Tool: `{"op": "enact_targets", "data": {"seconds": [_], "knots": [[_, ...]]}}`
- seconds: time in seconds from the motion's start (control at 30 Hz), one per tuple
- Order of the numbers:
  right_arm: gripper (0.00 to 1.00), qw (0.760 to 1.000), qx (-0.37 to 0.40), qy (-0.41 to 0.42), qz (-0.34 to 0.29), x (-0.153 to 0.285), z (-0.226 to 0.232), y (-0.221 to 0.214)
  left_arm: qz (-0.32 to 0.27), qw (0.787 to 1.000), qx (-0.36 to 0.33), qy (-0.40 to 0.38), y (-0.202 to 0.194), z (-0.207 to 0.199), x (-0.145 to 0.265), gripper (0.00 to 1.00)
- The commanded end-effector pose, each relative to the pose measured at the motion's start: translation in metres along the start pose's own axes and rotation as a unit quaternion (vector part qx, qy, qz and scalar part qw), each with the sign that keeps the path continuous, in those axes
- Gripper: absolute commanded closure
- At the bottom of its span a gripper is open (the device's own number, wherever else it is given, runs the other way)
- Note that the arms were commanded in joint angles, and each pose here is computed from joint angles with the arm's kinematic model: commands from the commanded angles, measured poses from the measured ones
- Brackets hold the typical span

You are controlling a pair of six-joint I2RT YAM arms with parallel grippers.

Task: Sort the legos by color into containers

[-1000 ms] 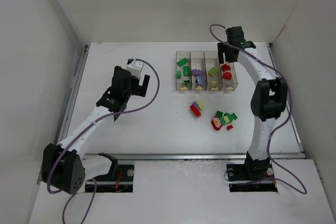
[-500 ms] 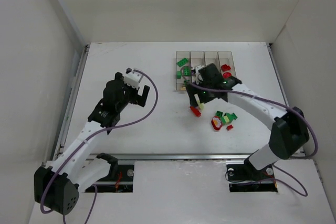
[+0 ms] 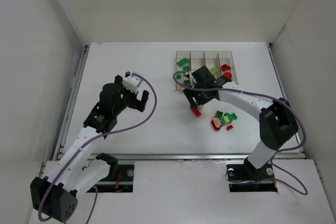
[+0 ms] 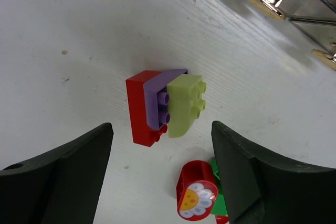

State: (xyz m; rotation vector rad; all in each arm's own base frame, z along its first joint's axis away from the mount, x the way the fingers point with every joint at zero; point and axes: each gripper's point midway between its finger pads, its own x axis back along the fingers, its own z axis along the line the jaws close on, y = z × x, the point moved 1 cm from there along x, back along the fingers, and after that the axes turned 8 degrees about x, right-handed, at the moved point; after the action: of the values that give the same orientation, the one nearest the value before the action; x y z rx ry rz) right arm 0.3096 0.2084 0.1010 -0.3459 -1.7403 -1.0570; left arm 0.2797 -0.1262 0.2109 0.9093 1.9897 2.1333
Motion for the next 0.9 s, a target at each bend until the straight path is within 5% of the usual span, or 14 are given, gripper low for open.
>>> {"op": "enact_targets", "data": {"seconds": [0.0,0.27,0.6,0.73,0.87], "knots": [[0.19,1.000,0.013,-0.006,-0.008,-0.011,-0.004,0.010,-0.015,1.000,0.005,-0.009,0.012,-0.003,0.007,0.00],[0.23,1.000,0.015,-0.013,0.016,-0.038,-0.005,0.007,-0.011,1.000,0.005,-0.013,0.010,-0.004,0.005,0.00],[0.67,1.000,-0.003,0.018,-0.007,-0.036,0.006,0.017,-0.012,0.998,-0.006,-0.054,0.014,-0.017,0.006,0.00],[0.69,0.997,0.022,0.060,-0.052,-0.013,0.031,0.029,-0.012,0.994,-0.017,-0.107,0.016,-0.033,0.009,0.00],[0.71,0.969,0.082,0.087,-0.214,0.065,0.056,0.074,-0.033,0.988,-0.013,-0.151,0.031,-0.049,0.014,0.00]]}}
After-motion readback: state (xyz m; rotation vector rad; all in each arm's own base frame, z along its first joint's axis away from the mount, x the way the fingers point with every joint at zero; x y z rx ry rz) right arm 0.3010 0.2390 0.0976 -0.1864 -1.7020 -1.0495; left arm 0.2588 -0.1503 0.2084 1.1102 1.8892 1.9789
